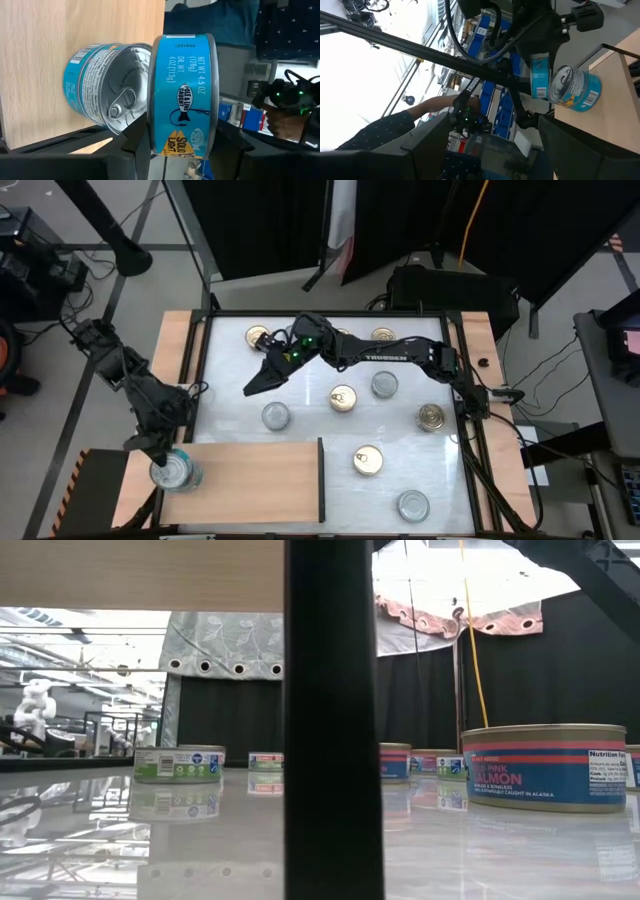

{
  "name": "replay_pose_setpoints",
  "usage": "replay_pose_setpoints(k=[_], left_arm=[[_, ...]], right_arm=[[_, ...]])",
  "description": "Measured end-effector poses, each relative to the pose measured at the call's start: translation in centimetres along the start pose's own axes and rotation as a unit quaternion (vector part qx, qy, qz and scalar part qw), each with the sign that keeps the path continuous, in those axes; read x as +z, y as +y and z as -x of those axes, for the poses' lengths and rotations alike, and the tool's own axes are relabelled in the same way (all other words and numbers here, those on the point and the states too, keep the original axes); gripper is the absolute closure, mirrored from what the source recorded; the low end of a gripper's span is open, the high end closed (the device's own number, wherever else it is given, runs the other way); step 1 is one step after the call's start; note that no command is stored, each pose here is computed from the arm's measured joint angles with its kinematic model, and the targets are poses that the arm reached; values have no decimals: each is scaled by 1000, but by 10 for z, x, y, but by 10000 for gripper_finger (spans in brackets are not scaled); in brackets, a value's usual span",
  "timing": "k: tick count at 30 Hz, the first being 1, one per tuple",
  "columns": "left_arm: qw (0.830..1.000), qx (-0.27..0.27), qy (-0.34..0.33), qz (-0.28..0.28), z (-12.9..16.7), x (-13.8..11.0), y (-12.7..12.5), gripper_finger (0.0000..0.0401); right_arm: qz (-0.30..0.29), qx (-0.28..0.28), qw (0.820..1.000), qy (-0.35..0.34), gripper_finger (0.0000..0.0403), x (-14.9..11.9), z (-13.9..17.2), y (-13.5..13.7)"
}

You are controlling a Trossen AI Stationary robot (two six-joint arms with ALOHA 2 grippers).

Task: Stack canned seafood by type on shelf
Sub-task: Stack the yellow blue tuna can on top of the yellow blue tuna can on the shelf

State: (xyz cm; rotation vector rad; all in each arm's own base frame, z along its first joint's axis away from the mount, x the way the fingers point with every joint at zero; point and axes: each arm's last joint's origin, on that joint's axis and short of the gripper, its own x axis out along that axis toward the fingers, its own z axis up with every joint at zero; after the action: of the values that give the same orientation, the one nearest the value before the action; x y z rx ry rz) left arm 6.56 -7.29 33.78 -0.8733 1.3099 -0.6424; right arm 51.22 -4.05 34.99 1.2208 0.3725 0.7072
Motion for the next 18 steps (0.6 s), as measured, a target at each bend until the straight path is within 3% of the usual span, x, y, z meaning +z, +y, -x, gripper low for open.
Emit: replay_pose_setpoints(k=[18], left_arm=[[999, 16, 24, 16, -7, 0, 9, 249]], right_arm=[[-9, -3, 1000, 22, 110, -1, 1, -2]])
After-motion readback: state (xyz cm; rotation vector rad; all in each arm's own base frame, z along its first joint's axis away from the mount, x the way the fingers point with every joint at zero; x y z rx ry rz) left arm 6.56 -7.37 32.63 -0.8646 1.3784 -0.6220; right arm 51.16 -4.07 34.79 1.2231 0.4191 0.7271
